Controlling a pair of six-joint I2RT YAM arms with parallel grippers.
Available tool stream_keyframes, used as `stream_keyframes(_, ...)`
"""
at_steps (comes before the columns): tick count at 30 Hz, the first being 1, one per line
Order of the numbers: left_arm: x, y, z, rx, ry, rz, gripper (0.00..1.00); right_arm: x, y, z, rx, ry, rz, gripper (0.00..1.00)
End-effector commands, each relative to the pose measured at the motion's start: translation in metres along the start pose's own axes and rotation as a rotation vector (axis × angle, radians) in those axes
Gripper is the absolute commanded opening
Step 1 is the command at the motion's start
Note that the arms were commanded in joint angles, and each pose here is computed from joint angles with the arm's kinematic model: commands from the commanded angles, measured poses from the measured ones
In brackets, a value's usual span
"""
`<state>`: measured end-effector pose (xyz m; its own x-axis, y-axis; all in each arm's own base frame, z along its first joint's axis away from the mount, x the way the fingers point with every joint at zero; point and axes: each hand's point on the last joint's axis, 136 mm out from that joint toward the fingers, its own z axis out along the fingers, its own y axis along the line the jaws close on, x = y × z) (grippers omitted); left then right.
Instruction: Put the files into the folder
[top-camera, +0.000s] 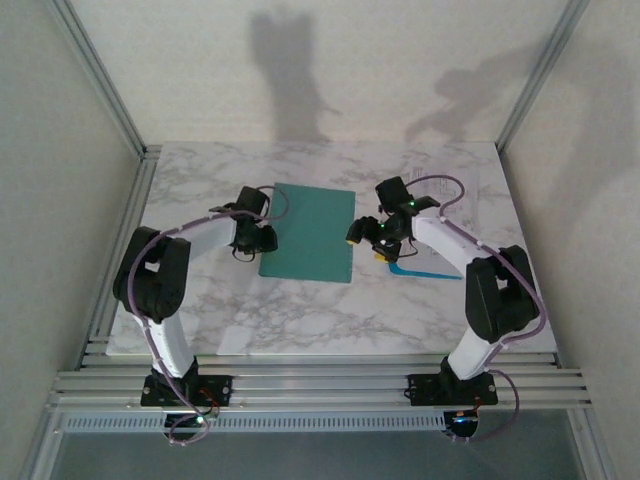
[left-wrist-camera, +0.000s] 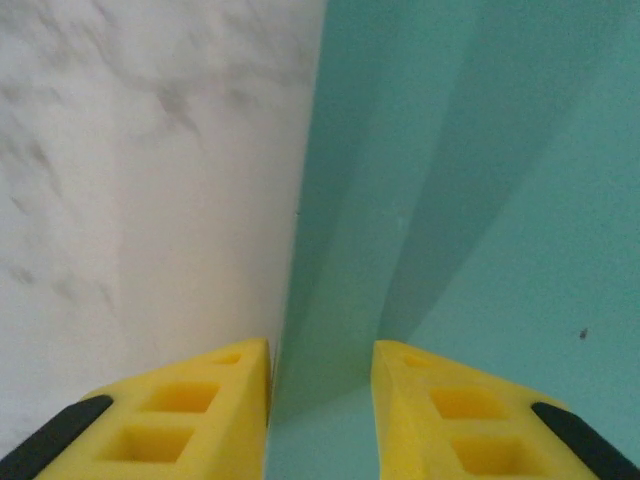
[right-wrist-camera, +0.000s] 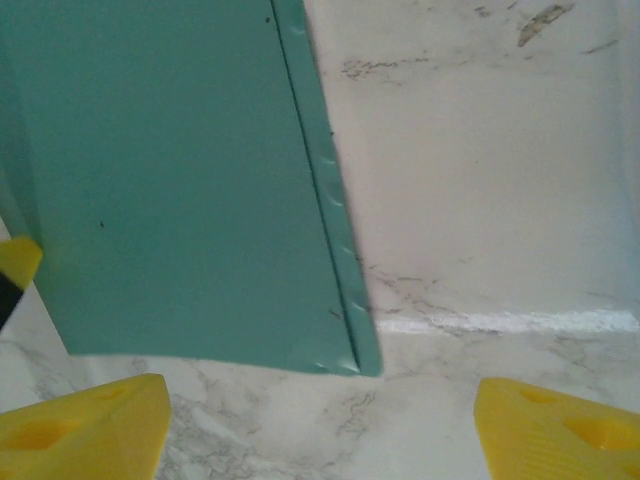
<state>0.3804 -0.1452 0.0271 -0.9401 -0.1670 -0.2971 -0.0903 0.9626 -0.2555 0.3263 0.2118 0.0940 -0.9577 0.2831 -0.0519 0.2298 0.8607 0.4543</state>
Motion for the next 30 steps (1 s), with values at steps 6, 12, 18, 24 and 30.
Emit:
stream_keyframes(6,0.006,-0.001,-0.006,0.022,-0.001,-0.087,0.33,-0.014,0.035,0.034,0.007,0.022,-0.064,0.78)
stream_keyframes(12,-0.009,-0.007,-0.024,0.032,-0.059,-0.158,0.43,-0.023,0.037,0.055,0.035,0.038,-0.073,0.77)
stream_keyframes(18,-0.016,-0.015,-0.042,0.070,-0.088,-0.226,0.47,-0.028,0.039,0.070,0.044,0.055,-0.081,0.77)
stream_keyframes(24,-0.013,-0.030,-0.055,0.159,-0.077,-0.299,0.48,-0.029,0.032,0.082,0.073,0.071,-0.079,0.76)
stream_keyframes(30,-0.006,-0.045,-0.064,0.215,-0.064,-0.331,0.50,-0.029,0.028,0.090,0.084,0.081,-0.078,0.76)
